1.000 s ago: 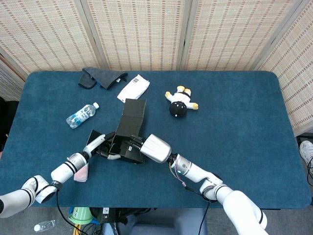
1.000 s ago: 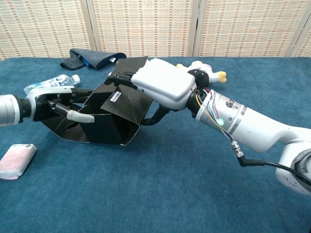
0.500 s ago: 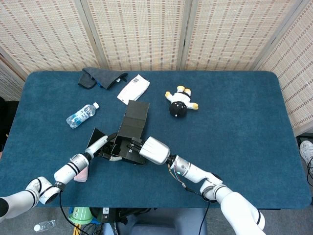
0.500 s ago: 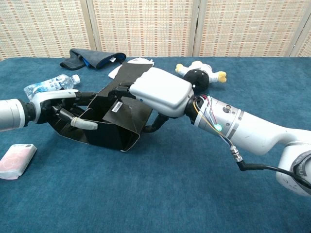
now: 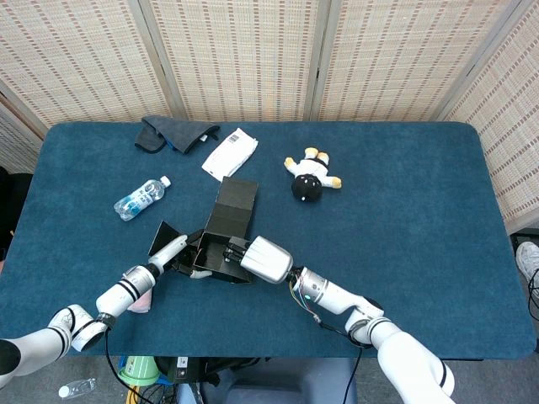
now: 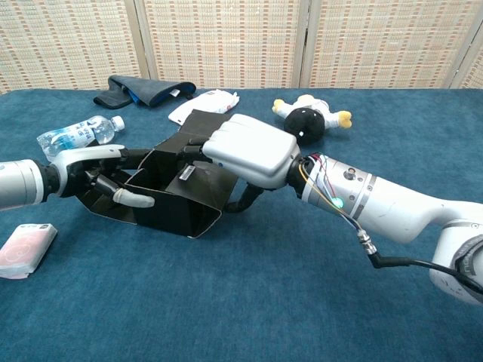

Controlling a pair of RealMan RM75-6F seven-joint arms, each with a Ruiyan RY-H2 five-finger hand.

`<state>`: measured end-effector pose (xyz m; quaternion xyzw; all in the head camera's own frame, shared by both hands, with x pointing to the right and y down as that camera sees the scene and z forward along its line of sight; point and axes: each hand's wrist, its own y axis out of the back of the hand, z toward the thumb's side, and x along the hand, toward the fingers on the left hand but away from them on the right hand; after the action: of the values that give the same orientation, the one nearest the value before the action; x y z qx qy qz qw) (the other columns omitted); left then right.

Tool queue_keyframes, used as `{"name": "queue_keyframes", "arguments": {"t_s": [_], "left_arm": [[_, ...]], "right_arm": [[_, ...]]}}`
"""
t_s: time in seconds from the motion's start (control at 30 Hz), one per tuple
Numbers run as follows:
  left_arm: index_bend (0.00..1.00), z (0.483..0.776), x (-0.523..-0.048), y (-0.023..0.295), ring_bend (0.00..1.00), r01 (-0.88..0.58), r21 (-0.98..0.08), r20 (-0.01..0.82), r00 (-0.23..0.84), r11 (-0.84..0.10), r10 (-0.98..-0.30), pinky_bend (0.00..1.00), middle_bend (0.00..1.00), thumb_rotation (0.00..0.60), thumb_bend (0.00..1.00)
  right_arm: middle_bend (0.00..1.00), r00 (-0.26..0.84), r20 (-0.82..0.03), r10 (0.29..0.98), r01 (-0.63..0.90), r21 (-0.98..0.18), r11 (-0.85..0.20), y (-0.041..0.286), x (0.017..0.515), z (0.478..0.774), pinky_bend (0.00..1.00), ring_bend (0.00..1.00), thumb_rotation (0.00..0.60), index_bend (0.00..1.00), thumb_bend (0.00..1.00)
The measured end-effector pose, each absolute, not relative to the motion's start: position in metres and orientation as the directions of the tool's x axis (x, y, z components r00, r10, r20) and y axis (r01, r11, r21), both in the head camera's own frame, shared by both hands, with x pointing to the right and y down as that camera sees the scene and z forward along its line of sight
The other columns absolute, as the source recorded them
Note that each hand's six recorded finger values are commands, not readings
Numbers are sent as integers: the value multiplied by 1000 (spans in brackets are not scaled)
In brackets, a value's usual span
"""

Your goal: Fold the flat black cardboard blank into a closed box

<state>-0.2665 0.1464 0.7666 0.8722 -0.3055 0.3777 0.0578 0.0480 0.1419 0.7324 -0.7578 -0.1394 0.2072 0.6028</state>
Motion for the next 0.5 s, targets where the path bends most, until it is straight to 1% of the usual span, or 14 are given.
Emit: {"name": "queue_keyframes", "arguments": {"t_s": [0.13,0.27,0.5], "left_arm": [[114,767,-267,146,572,-566,-143,693,529,-812,-490,743,141,600,153],[114,768,-267,146,572,-556,-157,690,529,-816,-494,743,129,600,152],[114,768,-267,147,572,-552,-166,686,531,-817,-497,743,128,600,152]], "right_arm": [[346,876,-158,456,-53,-970,-236,142,48,735,1000,767,600,298,6],[360,878,-172,446,-70,-969,-237,142,47,737,1000,768,600,318,74],[382,880,-196,433,-94,-965,-246,144,46,741,1000,774,600,350,121]]}}
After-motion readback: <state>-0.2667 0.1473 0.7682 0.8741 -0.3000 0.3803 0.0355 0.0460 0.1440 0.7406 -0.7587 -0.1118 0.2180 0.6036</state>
